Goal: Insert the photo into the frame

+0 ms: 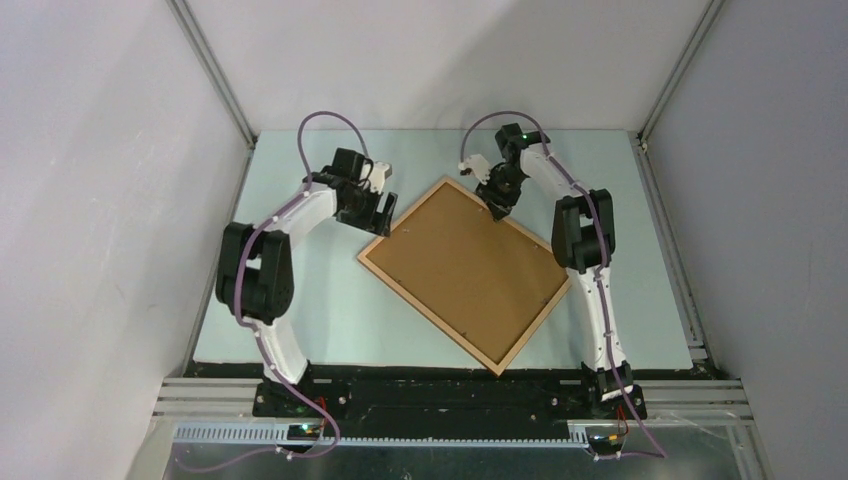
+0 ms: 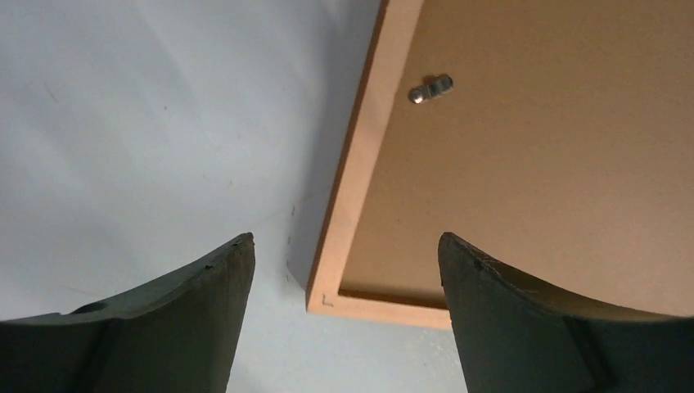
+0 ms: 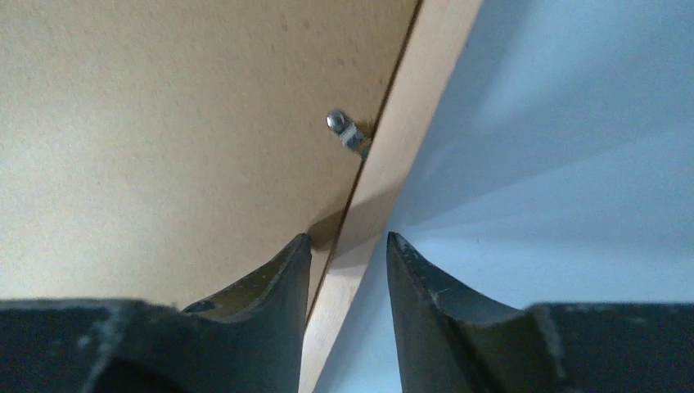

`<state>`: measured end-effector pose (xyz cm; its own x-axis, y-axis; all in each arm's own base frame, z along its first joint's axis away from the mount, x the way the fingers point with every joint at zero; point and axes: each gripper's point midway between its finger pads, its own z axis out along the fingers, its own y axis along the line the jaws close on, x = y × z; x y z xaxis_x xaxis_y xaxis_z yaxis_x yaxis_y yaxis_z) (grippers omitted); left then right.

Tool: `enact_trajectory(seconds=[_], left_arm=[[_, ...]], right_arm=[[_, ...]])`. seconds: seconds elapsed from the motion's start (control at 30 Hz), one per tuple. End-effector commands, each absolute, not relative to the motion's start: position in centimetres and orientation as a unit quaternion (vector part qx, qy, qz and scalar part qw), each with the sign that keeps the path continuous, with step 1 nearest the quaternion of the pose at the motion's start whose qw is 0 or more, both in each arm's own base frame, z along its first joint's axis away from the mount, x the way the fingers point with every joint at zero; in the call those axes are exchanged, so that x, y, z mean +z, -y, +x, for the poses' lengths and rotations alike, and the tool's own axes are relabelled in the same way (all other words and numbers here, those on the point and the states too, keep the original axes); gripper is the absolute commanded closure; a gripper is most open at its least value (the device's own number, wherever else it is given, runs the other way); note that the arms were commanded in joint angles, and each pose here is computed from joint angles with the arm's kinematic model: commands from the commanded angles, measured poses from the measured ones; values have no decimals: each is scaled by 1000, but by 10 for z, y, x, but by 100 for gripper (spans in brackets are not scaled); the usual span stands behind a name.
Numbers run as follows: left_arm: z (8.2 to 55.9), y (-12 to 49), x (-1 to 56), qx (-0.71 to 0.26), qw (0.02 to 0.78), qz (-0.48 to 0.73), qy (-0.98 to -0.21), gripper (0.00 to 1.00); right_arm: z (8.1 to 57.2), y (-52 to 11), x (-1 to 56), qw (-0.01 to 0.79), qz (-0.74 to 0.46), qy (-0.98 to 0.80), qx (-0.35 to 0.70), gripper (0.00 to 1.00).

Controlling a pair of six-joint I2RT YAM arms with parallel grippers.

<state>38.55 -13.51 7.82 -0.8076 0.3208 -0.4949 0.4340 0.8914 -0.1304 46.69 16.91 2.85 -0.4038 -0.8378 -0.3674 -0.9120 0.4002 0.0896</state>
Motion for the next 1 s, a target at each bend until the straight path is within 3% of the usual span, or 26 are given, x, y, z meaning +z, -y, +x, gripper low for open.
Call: enact_trajectory(seconds=[0.0, 0.13, 0.27, 0.47, 0.97], left_arm=[[410, 131, 76, -98, 249, 215, -939, 13], [420, 132, 70, -94, 246, 218, -940, 15], [425, 135, 66, -97, 242, 222, -940, 23], [423, 144, 53, -119, 223, 226, -941, 35], [415, 156, 40, -140, 194, 223, -945, 48]], right_arm=[[484, -188, 29, 173, -547, -808, 134, 52], [487, -192, 49, 205, -511, -821, 151, 39], [480, -189, 73, 232, -454, -842, 175, 29], [463, -166, 119, 280, -385, -859, 187, 26], [382, -85, 142, 279, -203, -918, 196, 24]])
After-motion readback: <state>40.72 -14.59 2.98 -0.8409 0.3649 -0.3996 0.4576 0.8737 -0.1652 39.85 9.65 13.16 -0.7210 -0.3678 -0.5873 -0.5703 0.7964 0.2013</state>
